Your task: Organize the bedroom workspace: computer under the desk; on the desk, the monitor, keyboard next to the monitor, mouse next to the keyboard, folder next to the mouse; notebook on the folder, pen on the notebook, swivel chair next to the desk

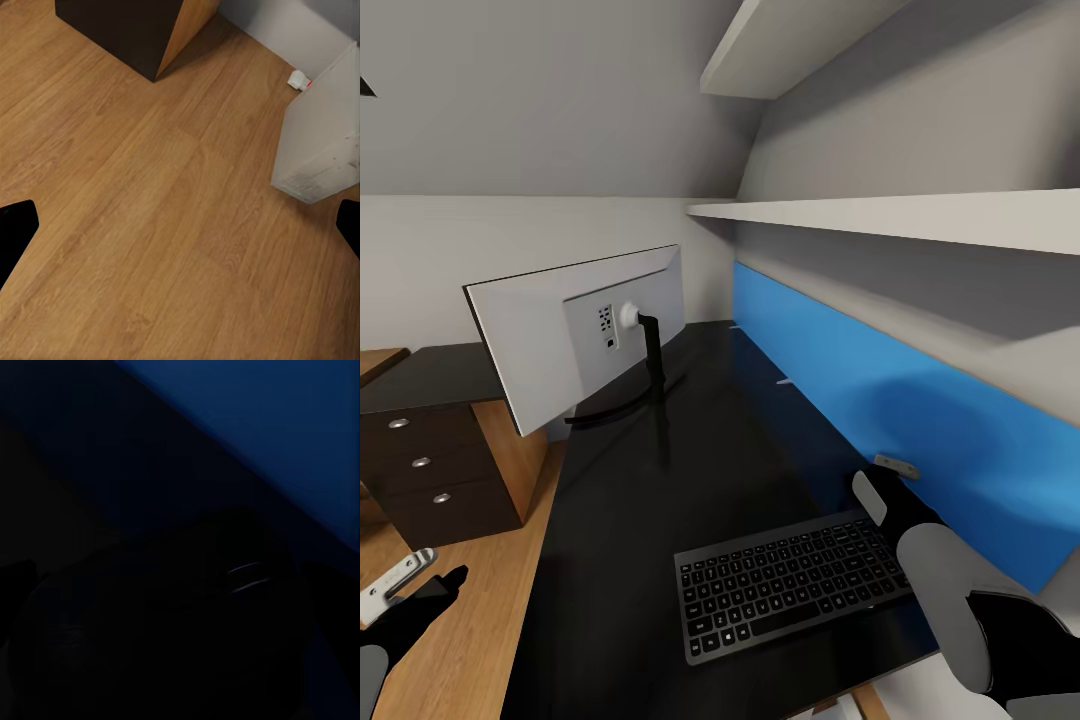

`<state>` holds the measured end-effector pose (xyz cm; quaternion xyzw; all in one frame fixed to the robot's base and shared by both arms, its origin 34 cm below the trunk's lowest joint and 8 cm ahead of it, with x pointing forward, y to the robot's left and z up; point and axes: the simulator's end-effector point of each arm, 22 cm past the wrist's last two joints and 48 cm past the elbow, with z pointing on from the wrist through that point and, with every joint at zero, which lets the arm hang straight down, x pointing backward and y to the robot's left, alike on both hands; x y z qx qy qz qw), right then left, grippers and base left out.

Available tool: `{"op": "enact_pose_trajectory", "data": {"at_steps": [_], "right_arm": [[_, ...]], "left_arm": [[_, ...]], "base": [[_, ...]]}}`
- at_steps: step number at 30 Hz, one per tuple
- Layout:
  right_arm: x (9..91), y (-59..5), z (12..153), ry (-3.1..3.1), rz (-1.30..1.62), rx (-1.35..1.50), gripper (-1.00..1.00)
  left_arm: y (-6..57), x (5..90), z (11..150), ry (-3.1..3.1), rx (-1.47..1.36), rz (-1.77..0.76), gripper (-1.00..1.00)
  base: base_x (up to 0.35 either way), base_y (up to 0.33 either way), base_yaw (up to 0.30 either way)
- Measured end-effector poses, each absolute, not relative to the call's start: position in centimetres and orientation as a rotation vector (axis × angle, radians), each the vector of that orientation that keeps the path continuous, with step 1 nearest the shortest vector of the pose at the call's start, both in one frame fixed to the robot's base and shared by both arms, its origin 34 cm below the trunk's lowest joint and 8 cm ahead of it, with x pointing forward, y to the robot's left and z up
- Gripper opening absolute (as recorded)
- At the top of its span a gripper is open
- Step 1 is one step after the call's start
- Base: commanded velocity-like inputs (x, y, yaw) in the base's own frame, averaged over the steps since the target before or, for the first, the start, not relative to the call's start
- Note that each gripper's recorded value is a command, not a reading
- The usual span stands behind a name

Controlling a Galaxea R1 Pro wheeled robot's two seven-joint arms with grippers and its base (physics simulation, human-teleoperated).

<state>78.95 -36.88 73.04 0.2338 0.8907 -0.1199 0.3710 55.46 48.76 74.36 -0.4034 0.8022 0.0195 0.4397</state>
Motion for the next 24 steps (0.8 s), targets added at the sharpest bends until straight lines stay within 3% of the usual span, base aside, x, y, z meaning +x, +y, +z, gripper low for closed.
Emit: {"op": "enact_pose_trajectory", "data": {"at_steps": [24], "right_arm": [[79.3,-36.5,75.9,2.285,-0.297,0.597,-1.0]], "left_arm": [[48.7,55.7,77.2,1.994,-1.004,0.048,1.0]], "base": [[0.0,0.0,0.0]]}}
